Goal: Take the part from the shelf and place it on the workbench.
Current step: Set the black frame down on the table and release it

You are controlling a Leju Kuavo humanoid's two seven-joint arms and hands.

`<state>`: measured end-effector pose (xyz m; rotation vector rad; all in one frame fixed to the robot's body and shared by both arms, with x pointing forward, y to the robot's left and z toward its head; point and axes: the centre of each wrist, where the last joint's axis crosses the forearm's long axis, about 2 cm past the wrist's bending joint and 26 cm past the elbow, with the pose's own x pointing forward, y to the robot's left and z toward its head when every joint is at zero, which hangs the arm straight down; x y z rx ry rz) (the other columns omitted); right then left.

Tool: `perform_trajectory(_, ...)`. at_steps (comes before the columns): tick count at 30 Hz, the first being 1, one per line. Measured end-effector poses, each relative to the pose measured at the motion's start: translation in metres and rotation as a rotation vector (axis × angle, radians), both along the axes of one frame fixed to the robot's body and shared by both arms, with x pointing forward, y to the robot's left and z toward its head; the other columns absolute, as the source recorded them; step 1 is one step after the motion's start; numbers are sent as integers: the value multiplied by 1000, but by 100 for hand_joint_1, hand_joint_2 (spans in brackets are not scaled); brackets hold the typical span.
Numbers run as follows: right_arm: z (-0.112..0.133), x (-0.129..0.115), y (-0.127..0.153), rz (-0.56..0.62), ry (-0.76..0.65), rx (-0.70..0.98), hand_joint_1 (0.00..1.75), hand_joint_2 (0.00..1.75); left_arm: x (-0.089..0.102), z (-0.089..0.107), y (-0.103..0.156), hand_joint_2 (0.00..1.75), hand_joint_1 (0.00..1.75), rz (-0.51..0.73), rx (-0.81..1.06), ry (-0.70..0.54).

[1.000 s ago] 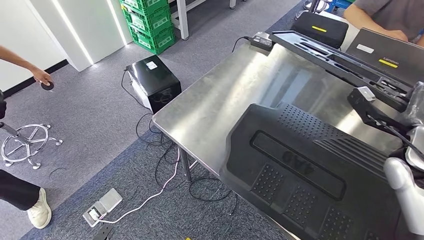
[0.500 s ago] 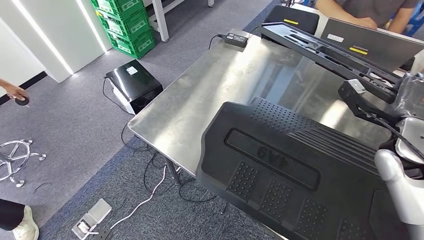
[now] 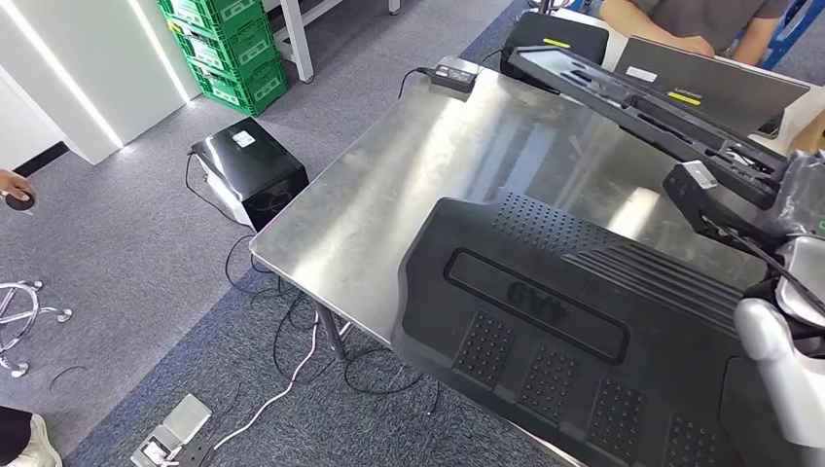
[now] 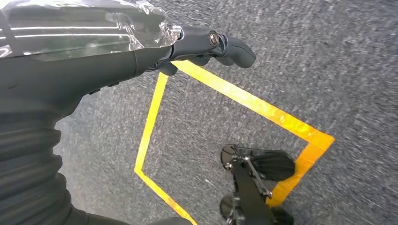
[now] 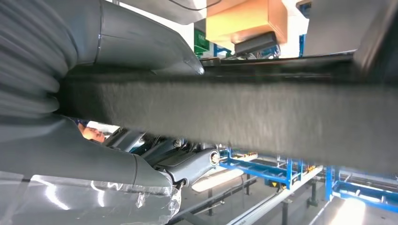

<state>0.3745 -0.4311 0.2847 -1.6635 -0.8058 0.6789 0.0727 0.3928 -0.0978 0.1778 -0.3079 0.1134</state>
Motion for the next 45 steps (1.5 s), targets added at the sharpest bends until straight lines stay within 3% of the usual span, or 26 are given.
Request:
perform_trajectory(14, 2, -1, 10, 25, -8, -3, 175, 175, -2, -1, -3, 175, 0, 18, -99, -10)
perform_trajectory(45, 1, -2, 21, 46, 10, -1, 175, 175, -3, -1, -2, 175, 0, 18, -105, -12)
